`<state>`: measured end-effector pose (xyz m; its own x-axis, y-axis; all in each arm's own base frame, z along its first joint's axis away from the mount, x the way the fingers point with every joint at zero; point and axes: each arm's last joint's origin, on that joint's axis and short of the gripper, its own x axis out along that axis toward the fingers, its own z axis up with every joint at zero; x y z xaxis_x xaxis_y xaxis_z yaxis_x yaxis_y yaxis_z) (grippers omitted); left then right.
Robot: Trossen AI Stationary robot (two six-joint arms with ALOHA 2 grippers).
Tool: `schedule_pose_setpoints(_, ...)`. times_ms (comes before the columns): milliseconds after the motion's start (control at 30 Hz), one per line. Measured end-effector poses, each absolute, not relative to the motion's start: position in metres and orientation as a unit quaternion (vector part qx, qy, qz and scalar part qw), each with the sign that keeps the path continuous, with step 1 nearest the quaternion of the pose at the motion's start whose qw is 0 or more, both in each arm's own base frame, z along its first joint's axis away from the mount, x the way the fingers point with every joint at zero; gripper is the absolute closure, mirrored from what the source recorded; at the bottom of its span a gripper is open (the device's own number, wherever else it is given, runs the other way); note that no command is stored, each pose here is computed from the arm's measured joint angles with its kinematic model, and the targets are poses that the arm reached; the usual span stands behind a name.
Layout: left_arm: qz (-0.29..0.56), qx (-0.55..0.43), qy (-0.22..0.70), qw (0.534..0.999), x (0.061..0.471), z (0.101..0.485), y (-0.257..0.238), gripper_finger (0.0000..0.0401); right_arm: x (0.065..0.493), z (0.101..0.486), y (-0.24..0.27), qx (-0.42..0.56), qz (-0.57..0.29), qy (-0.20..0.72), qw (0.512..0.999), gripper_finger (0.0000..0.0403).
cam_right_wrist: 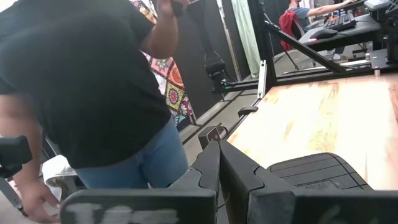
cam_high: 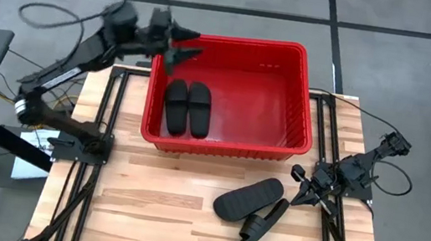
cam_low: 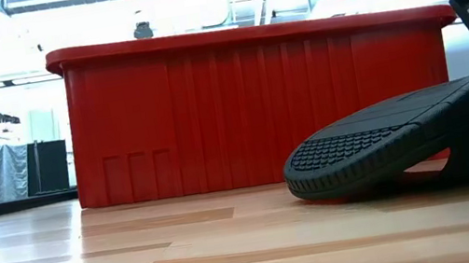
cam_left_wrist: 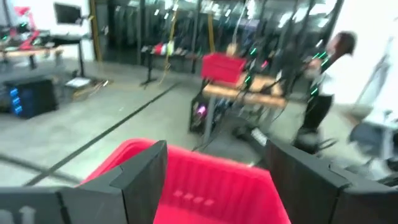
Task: Pick and place slides into bin
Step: Put the black slides into the red bin
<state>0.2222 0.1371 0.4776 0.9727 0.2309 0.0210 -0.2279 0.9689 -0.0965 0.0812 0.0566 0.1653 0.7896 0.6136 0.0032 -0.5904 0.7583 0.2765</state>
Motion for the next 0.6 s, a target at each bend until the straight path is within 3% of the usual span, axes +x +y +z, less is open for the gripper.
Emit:
schedule_pose_setpoints(267, 0.054, -0.071, -0.106, 0.99, 0.188, 0.447, 0.088, 0.0138, 0.081, 0.165, 0.057, 0.132, 0.321, 0.044, 0.937, 0.0403)
schedule_pose_setpoints(600, 0.008, -0.087, -0.142, 0.986, 0.176, 0.391, 0.043, 0.0138, 0.081, 0.165, 0.057, 0.132, 0.321, 0.044, 0.937, 0.0403)
